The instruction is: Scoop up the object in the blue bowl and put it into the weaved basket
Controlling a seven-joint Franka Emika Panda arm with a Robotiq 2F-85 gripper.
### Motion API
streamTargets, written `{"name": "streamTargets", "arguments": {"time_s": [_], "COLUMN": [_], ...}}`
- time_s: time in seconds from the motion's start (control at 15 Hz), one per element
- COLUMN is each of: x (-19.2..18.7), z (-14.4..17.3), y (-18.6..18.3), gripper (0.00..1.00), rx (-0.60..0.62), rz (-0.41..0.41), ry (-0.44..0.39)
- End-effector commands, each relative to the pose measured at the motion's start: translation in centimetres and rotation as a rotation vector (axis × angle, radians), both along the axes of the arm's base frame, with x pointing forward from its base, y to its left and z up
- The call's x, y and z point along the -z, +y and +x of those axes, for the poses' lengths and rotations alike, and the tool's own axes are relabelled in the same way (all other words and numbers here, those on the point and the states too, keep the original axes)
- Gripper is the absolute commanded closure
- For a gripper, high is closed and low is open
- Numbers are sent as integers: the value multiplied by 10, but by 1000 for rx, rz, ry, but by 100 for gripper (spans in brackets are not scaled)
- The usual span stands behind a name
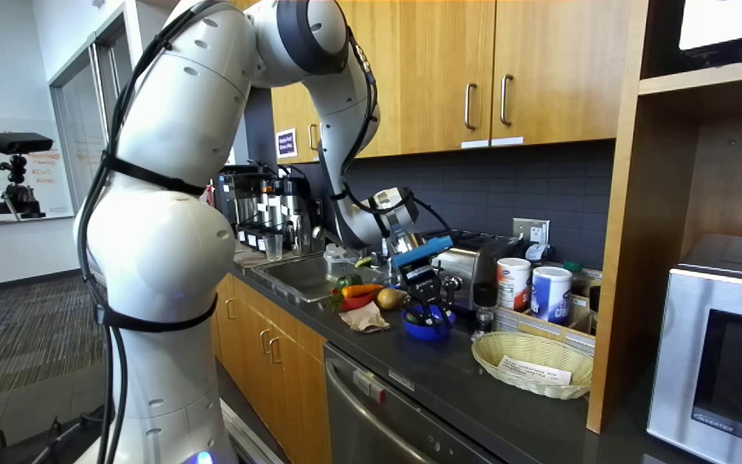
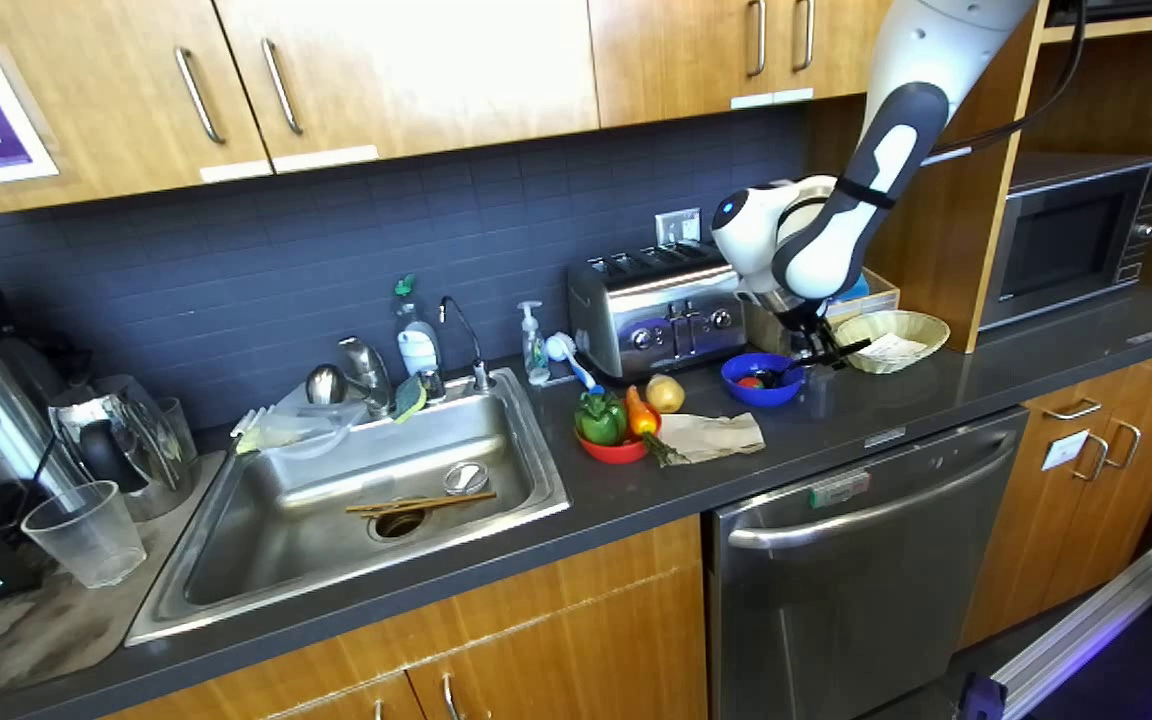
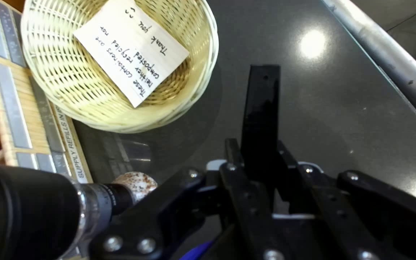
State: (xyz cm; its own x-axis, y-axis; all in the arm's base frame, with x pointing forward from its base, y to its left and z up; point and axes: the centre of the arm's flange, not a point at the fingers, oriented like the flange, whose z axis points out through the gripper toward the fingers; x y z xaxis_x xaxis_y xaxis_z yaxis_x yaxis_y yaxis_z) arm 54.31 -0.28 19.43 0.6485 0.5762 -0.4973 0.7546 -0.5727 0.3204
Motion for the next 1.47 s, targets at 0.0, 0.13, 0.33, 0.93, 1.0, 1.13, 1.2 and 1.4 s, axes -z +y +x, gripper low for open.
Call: {"name": "streamTargets", "arguments": {"time_s": [0.0, 0.13, 0.33, 0.93, 1.0, 1.13, 1.2, 1.4], "x": [-12, -13, -19, -38, -39, -39, -39, -36], "z": [-6, -6, -6, -4, -4, -4, -3, -2], "y": [8, 8, 7, -4, -5, -7, -7, -9], "gripper": [94, 94, 94, 94, 94, 94, 94, 94], "rx": [-9, -8, 3, 26, 25, 25, 24, 24], "rz": [-6, 3, 17, 97, 105, 118, 126, 147], "ry": [3, 9, 26, 68, 72, 83, 89, 110]}}
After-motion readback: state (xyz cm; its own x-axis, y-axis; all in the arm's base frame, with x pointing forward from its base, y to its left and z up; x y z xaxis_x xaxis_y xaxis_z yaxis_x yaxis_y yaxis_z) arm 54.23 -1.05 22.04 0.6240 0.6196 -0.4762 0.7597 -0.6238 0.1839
